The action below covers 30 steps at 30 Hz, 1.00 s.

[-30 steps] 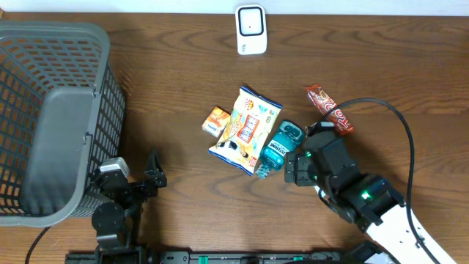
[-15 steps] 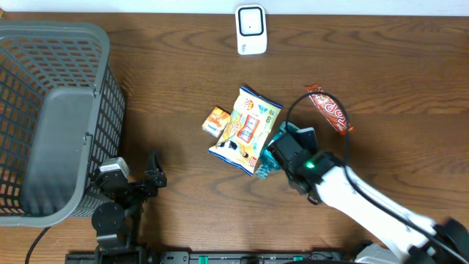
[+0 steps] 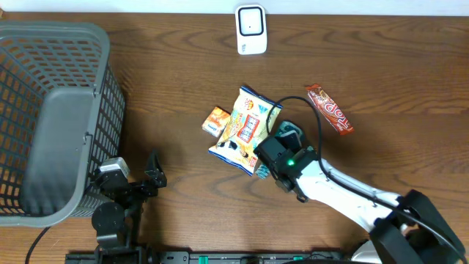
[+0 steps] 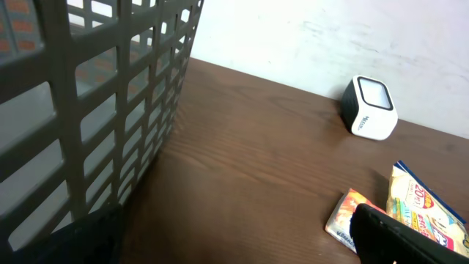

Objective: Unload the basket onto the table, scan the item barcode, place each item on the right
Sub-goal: 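Lift the green wet-wipe pack up with the right gripper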

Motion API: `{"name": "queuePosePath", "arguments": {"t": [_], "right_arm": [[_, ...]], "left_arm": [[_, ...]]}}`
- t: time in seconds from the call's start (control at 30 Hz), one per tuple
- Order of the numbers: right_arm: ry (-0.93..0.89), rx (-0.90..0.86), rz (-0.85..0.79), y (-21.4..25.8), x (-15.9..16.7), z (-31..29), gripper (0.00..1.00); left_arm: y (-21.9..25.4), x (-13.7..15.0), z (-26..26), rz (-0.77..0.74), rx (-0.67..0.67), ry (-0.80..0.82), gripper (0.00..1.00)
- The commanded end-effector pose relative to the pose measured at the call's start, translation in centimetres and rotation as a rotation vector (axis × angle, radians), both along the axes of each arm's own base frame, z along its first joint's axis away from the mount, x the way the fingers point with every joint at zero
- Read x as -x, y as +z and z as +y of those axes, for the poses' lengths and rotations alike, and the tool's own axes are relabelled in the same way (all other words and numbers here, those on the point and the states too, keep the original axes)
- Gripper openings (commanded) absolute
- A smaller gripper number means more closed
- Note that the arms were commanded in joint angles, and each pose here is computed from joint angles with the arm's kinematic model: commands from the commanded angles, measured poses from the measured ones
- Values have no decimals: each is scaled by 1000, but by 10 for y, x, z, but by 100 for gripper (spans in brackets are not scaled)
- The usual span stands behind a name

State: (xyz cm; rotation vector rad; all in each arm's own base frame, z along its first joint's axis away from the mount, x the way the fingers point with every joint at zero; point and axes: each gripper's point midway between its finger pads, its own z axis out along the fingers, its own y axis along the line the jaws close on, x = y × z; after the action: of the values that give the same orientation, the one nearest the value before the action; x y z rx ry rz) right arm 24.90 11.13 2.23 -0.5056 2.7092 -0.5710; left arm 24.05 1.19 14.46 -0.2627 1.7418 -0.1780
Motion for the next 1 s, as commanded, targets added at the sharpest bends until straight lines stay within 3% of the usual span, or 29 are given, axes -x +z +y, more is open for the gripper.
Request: {"name": "queuePosePath", "arguments": {"t": [0.0, 0.2, 0.4, 0.43, 0.6, 0.73, 0.97], "right_arm": [[70, 110, 35, -9, -2, -8, 55], [75, 274, 85, -30, 1, -29, 51], [76, 241, 228, -61, 22, -25, 2], [78, 213, 250, -62, 24, -21, 1], [107, -39, 352, -40, 23, 32, 1], [227, -514, 468, 28, 26, 114, 1], [270, -1049, 594, 133, 51, 145, 2]], "left_arm": [[-14, 0, 1, 33, 14, 9, 98], [-14, 0, 1, 33, 14, 9, 98], [-14, 0, 1, 33, 14, 9, 98], [-14, 0, 1, 33, 14, 9, 98], [-14, 0, 1, 33, 14, 9, 98], [-14, 0, 1, 33, 14, 9, 98], [-14, 0, 1, 33, 14, 9, 98]]}}
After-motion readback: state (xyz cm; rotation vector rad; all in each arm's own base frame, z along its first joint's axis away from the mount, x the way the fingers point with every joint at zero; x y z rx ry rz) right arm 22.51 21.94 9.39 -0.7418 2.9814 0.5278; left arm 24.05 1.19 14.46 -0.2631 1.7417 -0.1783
